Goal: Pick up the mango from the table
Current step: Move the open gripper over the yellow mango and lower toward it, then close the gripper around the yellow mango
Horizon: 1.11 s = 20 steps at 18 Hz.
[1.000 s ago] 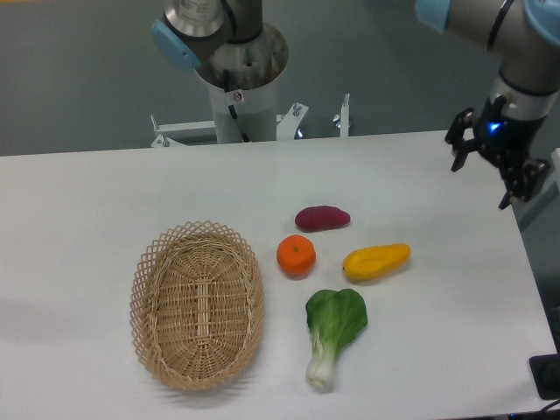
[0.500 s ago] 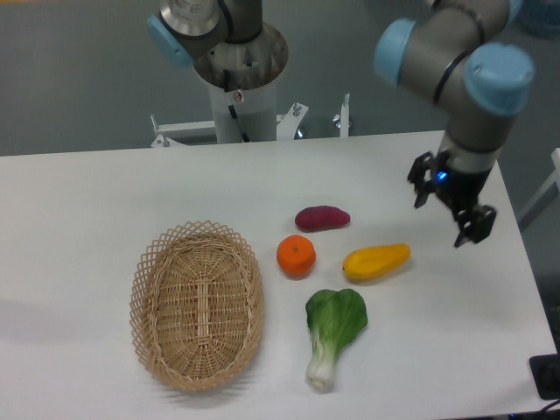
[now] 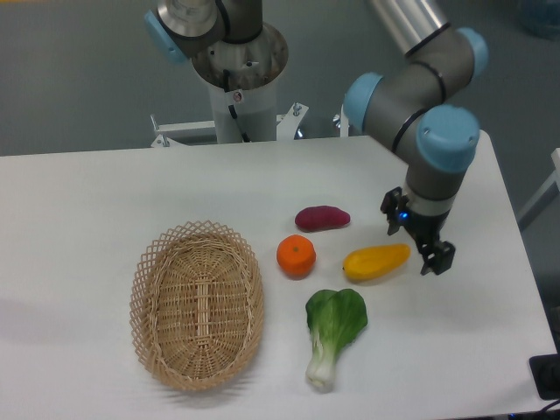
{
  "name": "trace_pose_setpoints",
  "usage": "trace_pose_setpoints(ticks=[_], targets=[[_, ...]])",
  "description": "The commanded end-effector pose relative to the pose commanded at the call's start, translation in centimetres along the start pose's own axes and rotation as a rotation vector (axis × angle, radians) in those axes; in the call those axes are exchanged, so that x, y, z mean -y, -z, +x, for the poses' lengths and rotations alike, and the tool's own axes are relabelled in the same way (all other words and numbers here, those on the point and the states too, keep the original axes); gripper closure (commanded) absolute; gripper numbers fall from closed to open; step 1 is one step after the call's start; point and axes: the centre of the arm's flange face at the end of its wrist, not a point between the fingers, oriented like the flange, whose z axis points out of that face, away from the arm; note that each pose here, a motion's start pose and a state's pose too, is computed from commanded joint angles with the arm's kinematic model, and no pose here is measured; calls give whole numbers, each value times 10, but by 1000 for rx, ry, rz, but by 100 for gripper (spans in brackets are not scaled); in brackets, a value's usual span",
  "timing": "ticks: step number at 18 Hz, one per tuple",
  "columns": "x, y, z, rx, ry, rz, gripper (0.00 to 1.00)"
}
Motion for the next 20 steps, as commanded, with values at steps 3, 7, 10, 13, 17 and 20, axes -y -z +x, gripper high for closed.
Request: trace_pose_setpoints(ticks=[3,7,10,13,17,20], targets=[[2,-15,13,13,-14,-7,0],[3,-27,19,-2,0,-4,0],[5,-32,19,-5,-2,-3,0],[9,-40,20,-14,4,-2,0],[15,-51,23,-33,16,3,0],[15,-53,23,-9,17,0,0]])
